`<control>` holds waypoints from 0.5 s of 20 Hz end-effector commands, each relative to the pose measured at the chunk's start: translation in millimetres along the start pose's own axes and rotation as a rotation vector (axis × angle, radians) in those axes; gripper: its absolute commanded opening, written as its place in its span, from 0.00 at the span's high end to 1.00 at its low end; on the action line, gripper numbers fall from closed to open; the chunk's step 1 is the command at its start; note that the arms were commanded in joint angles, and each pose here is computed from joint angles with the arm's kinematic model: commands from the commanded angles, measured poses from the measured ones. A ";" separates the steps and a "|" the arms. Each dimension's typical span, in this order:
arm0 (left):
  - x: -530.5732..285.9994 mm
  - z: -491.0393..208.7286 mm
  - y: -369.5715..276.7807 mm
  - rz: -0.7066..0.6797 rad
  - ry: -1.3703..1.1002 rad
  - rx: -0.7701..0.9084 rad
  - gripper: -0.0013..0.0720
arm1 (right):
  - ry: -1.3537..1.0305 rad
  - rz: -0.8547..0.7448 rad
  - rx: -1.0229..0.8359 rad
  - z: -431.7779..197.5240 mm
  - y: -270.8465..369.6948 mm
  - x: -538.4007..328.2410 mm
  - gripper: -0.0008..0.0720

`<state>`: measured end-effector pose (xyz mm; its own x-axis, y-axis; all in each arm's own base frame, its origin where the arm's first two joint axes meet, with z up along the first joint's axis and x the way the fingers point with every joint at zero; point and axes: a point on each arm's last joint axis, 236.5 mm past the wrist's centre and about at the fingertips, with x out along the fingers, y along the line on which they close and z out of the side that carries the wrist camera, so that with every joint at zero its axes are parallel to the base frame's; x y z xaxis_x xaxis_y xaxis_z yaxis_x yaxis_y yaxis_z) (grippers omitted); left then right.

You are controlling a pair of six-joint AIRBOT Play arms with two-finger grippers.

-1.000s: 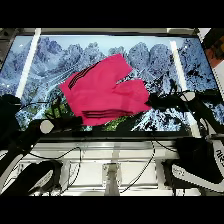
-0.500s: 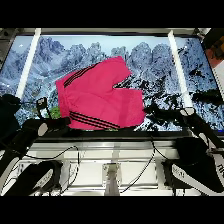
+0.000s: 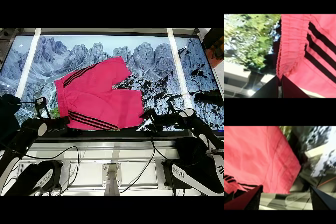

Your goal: Fold the clothes and pants, and hang the long-sleeved shirts on hangers.

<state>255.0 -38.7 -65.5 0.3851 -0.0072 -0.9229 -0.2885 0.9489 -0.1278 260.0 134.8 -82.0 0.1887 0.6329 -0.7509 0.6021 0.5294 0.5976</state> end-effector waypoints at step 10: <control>-0.6 9.0 -5.5 -0.024 -0.037 -0.001 0.96 | 0.001 0.069 0.110 19.8 5.0 25.0 0.15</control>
<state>261.6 -40.5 -62.6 0.4128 -0.0151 -0.9107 -0.2815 0.9488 -0.1434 270.6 141.1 -100.4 0.1926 0.6614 -0.7249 0.6687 0.4522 0.5902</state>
